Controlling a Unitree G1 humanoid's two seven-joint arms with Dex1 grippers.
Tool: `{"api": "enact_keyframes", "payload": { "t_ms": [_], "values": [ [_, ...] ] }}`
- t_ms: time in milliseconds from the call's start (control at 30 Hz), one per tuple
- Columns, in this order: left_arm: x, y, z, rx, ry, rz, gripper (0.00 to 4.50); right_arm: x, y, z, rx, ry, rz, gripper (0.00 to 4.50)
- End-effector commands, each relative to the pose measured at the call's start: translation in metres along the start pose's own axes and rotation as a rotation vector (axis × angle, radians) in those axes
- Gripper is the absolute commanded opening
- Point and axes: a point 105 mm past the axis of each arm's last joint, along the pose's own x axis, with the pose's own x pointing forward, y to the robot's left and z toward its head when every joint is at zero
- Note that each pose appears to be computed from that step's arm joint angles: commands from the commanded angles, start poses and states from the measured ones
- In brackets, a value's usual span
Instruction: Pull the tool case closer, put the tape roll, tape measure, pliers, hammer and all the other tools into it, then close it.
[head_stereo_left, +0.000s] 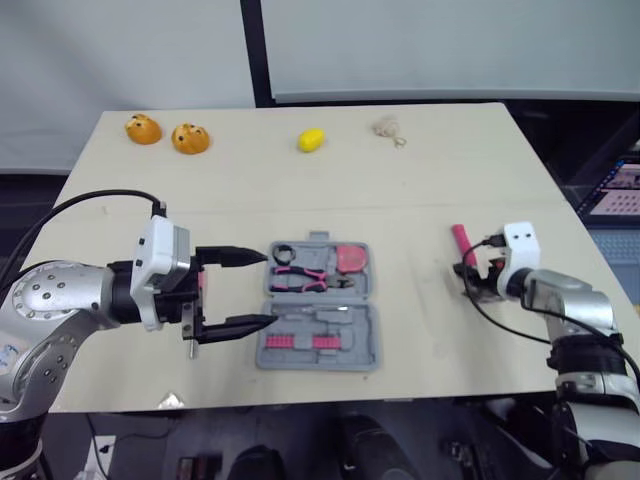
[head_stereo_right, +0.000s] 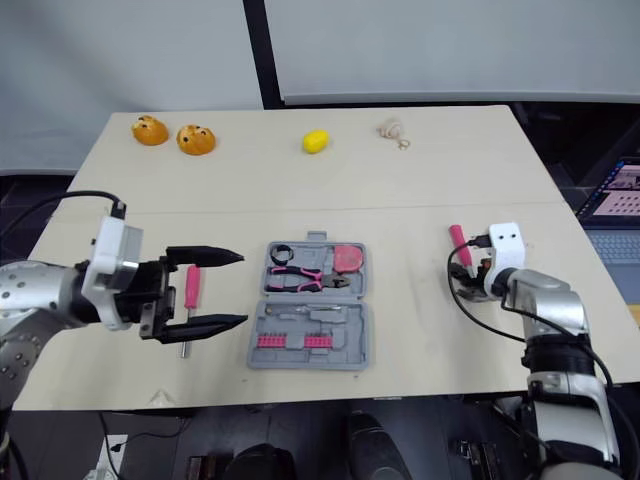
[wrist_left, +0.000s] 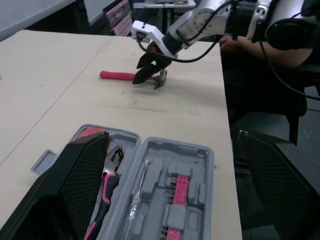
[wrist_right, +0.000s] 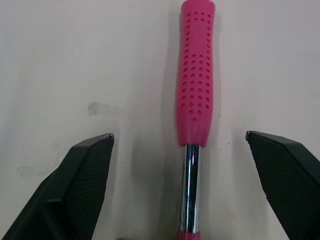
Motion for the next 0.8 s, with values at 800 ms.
{"api": "enact_keyframes", "payload": {
  "t_ms": [800],
  "values": [
    [0.012, 0.008, 0.010, 0.120, -0.012, -0.056, 4.50, -0.017, 0.004, -0.001, 0.067, 0.042, -0.112, 4.45]
  ]
}}
